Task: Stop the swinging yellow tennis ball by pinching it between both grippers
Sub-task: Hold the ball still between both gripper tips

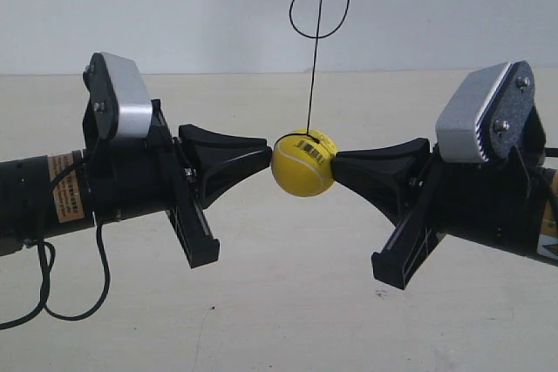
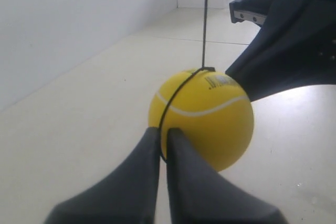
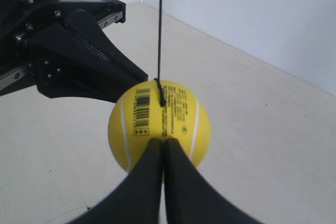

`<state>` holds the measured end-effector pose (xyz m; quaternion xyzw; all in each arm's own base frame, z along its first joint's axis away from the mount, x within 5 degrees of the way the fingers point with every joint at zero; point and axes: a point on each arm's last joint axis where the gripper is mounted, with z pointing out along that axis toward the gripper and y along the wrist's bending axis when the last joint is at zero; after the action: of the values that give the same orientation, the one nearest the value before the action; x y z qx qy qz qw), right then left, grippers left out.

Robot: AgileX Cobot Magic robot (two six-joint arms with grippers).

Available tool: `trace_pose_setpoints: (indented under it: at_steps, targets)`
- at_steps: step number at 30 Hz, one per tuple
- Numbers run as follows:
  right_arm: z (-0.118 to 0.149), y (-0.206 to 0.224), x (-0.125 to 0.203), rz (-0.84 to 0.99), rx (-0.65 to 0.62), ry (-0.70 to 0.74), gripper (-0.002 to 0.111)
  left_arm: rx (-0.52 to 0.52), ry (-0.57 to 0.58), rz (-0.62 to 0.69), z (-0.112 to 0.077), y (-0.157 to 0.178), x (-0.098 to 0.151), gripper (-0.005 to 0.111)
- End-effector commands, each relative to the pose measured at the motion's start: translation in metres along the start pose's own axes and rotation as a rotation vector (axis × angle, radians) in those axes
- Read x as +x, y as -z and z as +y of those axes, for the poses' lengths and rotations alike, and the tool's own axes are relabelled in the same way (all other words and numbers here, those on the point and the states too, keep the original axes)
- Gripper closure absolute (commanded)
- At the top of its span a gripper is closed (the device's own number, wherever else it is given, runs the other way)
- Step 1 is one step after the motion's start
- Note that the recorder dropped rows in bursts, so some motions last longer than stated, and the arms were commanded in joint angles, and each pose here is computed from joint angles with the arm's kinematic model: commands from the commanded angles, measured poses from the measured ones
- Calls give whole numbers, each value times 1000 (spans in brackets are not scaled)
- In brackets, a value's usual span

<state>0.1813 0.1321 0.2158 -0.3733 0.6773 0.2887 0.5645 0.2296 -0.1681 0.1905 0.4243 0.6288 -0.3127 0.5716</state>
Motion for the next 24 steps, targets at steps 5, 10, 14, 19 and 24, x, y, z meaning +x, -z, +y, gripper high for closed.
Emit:
trace_pose_setpoints:
  at_steps: [5, 10, 14, 19, 24]
  targets:
    - [0, 0, -2, -9, 1, -1, 108, 3, 1, -14, 0, -1, -1, 102]
    - [0, 0, -2, -9, 1, -1, 108, 4, 0, -13, 0, -1, -1, 102]
    - [0, 0, -2, -9, 1, -1, 108, 6, 2, -13, 0, -1, -1, 102]
    - [0, 0, -2, -9, 1, -1, 108, 9, 6, -12, 0, -1, -1, 102]
    - [0, 0, -2, -9, 1, -1, 108, 24, -3, -15, -2, -1, -1, 102]
